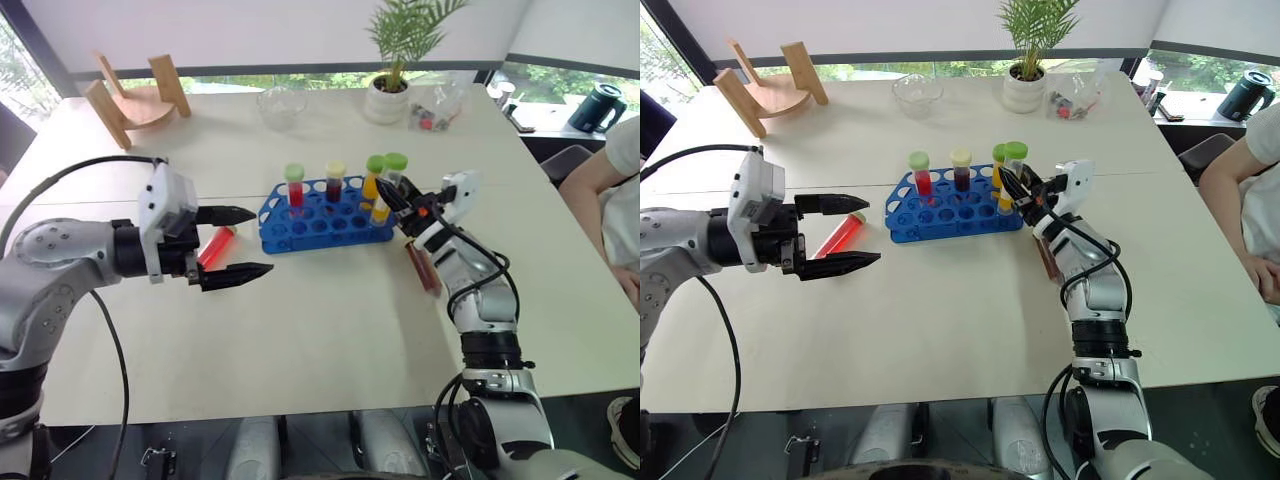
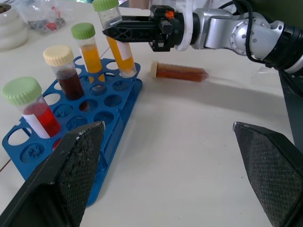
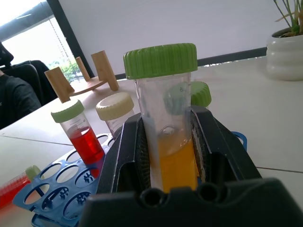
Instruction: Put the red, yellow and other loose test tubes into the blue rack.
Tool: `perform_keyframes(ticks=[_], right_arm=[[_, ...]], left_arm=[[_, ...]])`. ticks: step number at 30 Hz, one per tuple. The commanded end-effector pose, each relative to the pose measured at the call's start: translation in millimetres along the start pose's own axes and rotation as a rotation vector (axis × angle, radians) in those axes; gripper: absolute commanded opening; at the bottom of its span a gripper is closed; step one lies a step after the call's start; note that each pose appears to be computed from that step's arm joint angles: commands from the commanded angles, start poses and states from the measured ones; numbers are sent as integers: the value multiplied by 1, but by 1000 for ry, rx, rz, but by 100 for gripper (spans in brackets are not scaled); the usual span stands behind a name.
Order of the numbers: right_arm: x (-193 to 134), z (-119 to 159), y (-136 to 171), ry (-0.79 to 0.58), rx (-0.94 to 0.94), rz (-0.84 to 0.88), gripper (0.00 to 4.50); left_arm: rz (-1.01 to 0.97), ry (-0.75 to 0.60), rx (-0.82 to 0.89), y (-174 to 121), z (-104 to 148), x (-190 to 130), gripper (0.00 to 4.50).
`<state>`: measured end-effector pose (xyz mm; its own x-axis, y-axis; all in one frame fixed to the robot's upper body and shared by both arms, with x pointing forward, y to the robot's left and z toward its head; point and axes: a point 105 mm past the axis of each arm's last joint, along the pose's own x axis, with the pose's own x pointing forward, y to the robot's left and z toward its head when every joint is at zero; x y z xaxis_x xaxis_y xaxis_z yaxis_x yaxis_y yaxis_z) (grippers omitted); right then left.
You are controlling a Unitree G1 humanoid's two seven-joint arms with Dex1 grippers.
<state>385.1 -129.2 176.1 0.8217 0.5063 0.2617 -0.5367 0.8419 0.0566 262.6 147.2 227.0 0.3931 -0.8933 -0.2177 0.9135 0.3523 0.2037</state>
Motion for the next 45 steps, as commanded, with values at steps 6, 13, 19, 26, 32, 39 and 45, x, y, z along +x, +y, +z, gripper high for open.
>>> perform_keyframes(ticks=[6, 13, 19, 26, 32, 39, 45], right_arm=[[7, 4, -1, -30, -36, 5, 81], [8, -8, 3, -9, -64, 20, 81], [0, -22, 6, 24, -84, 31, 318], [-20, -2, 0, 101, -173, 35, 445], [-53, 27, -10, 512, -284, 63, 445], [-78, 23, -15, 1094, -115, 12, 445], [-72, 6, -14, 1228, -48, 4, 445]], left_arm=[[24, -11, 43, -2, 11, -5, 450], [23, -12, 42, -3, 12, -4, 450], [23, -14, 40, -3, 12, -3, 450], [16, -27, 37, -4, 11, 1, 450], [1, -43, 29, -5, 8, 7, 450], [-36, -61, 33, -8, 4, 15, 450], [-36, -74, 46, -6, 3, 18, 450]])
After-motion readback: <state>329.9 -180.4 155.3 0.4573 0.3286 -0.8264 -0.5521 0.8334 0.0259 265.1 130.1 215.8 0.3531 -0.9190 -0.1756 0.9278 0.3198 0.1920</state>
